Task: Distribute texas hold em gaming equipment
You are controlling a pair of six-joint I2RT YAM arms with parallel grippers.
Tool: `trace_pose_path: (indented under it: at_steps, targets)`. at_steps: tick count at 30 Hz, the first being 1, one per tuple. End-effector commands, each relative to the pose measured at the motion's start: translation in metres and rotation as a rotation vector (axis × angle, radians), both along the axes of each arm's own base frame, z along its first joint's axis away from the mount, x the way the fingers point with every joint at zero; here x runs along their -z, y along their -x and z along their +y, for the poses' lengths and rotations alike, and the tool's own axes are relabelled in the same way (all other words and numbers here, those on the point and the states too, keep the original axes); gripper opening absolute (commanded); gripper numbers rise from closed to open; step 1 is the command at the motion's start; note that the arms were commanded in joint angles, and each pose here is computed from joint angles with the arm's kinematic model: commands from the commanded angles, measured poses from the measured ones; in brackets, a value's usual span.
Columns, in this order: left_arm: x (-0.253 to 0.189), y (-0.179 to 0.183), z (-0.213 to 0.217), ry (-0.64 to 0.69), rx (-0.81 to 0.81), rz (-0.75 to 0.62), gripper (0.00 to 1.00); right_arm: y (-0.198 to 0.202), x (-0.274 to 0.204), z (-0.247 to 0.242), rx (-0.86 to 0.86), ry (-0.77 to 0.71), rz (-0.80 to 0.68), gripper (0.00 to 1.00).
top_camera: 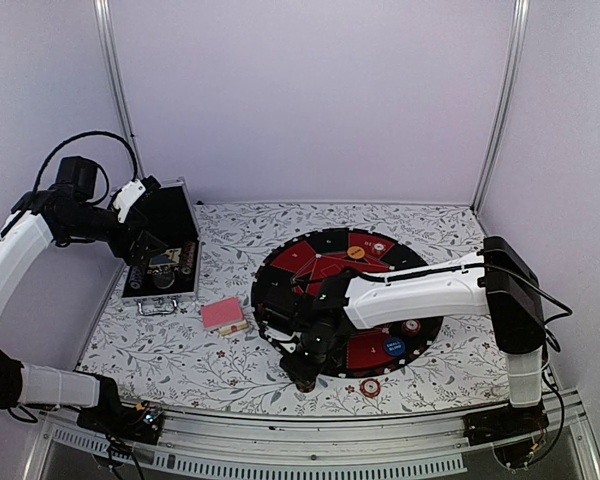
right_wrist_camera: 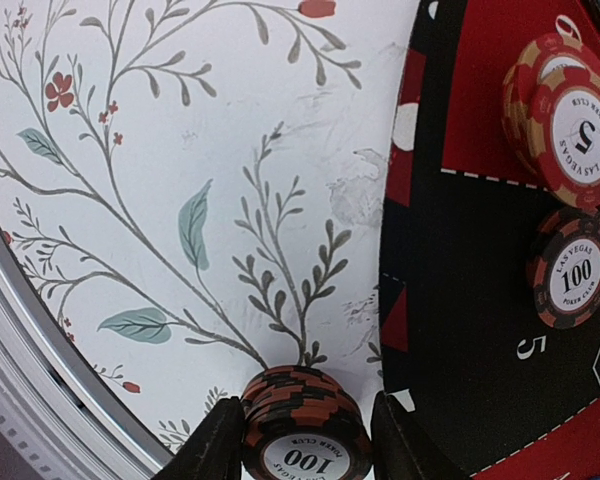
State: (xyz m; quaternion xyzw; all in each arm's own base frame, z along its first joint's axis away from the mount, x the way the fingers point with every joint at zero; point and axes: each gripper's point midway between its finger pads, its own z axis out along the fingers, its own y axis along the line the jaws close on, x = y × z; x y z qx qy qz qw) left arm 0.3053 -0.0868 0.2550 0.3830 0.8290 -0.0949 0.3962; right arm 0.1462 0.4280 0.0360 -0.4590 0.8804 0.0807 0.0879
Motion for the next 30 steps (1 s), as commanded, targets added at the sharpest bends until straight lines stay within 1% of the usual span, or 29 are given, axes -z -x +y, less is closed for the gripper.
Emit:
trace_pose_path:
  at_steps: [1,6,12,18,25,30]
  targets:
    - [-0.002,0.0,-0.002,-0.008,0.012,-0.006,1.0,0.001,0.0,-0.005,-0.002,0.018,-0.001,0.45]
    - [-0.002,-0.001,-0.003,-0.009,0.013,-0.009,1.0,0.002,0.0,-0.007,-0.01,0.023,-0.001,0.45]
    - [-0.004,-0.001,-0.003,-0.009,0.013,-0.013,1.0,0.001,-0.006,-0.005,-0.015,0.01,-0.007,0.29]
    - [-0.004,-0.001,-0.003,-0.008,0.014,-0.014,1.0,-0.001,-0.015,-0.001,-0.011,-0.009,-0.013,0.2]
    - [-0.005,-0.001,-0.003,-0.006,0.015,-0.015,1.0,-0.006,-0.039,0.004,-0.001,-0.041,-0.029,0.19]
    - [-0.004,-0.001,-0.003,-0.006,0.017,-0.012,1.0,-0.012,-0.052,-0.003,0.025,-0.057,-0.027,0.19]
